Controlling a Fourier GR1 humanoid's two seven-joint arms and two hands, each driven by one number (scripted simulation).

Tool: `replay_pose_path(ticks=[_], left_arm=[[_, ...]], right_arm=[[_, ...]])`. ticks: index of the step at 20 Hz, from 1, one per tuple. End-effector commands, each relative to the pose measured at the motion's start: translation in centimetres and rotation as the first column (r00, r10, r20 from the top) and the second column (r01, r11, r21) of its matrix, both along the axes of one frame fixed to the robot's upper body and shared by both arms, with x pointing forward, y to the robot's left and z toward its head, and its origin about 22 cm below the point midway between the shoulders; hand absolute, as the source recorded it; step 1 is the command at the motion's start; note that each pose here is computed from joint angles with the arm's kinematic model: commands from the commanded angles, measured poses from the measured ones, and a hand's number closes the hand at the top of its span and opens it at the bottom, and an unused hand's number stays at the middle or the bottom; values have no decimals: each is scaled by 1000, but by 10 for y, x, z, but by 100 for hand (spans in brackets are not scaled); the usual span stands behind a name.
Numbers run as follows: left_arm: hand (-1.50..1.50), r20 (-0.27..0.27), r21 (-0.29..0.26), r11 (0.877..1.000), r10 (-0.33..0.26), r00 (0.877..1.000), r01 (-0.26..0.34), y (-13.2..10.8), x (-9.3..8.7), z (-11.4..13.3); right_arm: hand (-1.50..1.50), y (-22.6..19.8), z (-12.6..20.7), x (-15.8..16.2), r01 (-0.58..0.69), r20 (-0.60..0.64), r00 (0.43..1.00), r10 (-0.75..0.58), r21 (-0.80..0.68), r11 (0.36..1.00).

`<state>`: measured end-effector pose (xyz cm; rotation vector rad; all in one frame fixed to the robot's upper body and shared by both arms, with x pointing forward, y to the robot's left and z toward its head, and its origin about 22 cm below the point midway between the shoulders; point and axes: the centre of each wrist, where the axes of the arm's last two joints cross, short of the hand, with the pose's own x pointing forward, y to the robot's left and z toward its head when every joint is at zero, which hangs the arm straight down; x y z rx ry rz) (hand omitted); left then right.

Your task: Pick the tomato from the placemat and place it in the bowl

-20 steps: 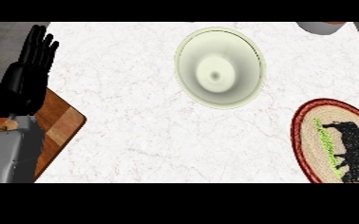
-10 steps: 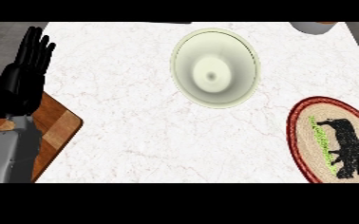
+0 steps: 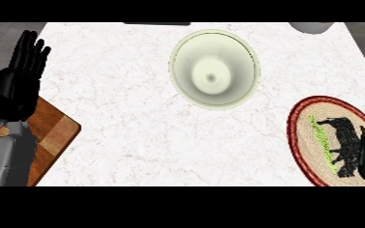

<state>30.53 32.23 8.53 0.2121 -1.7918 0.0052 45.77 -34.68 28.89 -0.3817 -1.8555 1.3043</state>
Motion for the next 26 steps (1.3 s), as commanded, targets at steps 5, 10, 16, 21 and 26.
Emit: replay_pose_path(ticks=[5,10,16,21,26], left_arm=[[0,-2,3,1000,13,1000,-13,5,-1,6],[0,-10,-2,999,38,999,-38,2,-12,-2],[0,-16,-2,1000,24,1000,-24,25,-20,3],[0,-9,-4,1000,14,1000,-14,19,-15,2],[0,6,-11,1000,0,1000,0,-4,-15,-6]], right_arm=[[150,92,-26,23,-209,-180,963,201,-23,978],[150,144,-69,25,-241,-220,949,224,-52,969],[150,185,-122,12,-172,-163,975,150,-128,977],[150,172,-167,7,-47,-269,963,10,-131,990],[-150,191,-196,2,-38,-403,915,23,-30,999]])
